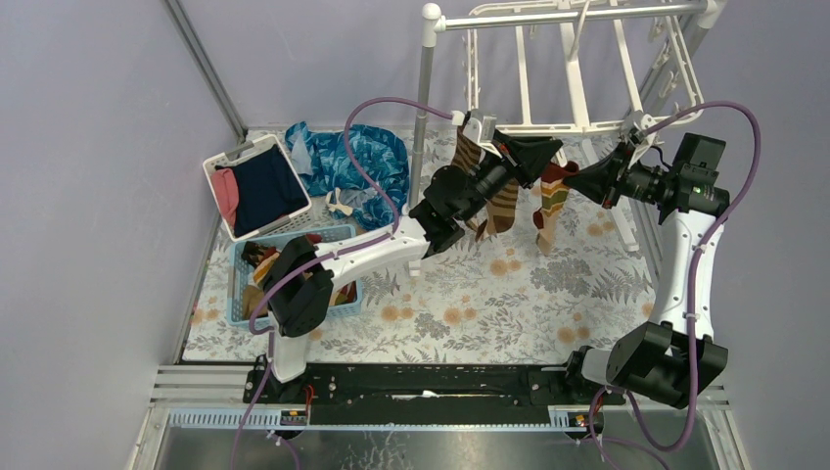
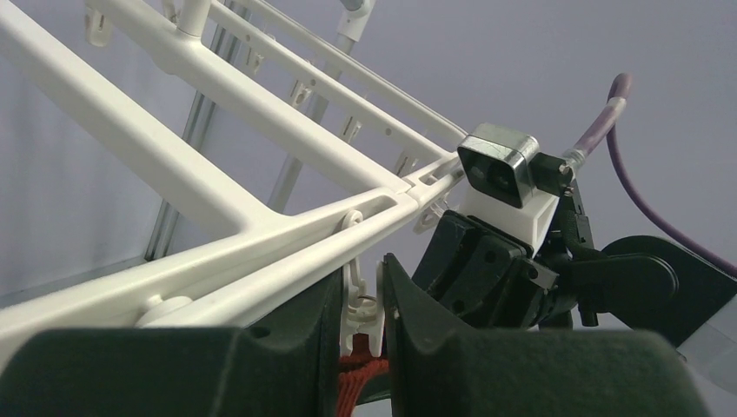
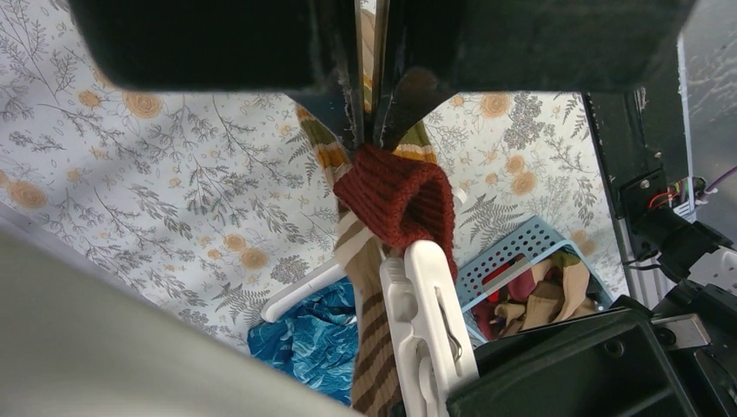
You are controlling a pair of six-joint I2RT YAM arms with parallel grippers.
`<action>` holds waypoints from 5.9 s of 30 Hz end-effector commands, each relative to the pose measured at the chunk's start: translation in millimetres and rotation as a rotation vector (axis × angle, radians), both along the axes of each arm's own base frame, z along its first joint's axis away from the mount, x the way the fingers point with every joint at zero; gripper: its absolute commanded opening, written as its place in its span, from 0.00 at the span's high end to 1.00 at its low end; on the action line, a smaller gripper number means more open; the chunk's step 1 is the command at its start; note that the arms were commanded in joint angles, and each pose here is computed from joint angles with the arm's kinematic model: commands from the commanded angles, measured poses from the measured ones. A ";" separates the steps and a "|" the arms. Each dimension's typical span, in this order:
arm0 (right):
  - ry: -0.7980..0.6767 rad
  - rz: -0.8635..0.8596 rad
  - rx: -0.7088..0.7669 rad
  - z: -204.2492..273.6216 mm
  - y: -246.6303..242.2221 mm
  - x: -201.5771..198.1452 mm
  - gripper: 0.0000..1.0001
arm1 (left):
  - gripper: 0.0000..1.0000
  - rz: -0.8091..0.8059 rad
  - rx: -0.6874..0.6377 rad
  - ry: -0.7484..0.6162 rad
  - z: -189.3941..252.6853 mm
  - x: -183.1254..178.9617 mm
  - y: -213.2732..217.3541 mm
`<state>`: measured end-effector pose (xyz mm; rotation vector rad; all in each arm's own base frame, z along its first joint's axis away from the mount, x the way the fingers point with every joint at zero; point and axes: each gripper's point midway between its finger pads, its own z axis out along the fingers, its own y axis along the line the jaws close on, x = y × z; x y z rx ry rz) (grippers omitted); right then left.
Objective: Clip the socks to the hanger
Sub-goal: Clamp the sock onto the hanger.
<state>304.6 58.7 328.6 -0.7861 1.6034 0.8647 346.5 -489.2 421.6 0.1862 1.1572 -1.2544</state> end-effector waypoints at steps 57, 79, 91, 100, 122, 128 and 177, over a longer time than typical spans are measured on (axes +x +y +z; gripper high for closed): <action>0.175 0.018 0.091 -14.7 16.0 -8.1 0.93 | 0.87 -0.159 -0.049 -0.216 14.1 -23.3 -0.9; 0.147 -0.018 0.109 8.4 18.2 -7.0 0.93 | 0.87 -0.186 -0.012 -0.244 6.1 -25.1 -7.8; 0.092 0.014 0.034 6.3 21.5 -24.5 0.93 | 0.87 -0.165 0.006 -0.252 5.0 -19.4 -7.2; 0.077 0.013 0.015 12.2 21.9 -28.5 0.93 | 0.87 -0.173 0.019 -0.258 1.7 -18.2 -6.6; 0.057 -0.014 0.022 33.5 19.4 -20.7 0.93 | 0.87 -0.212 0.048 -0.261 -5.6 -21.6 -8.3; 0.061 -0.026 0.019 30.1 17.9 -18.8 0.92 | 0.86 -0.214 0.048 -0.256 -4.7 -21.6 -8.3; 0.015 0.090 -0.126 -117.0 35.8 -111.3 0.00 | 0.01 0.147 0.532 0.243 -150.6 -126.4 245.1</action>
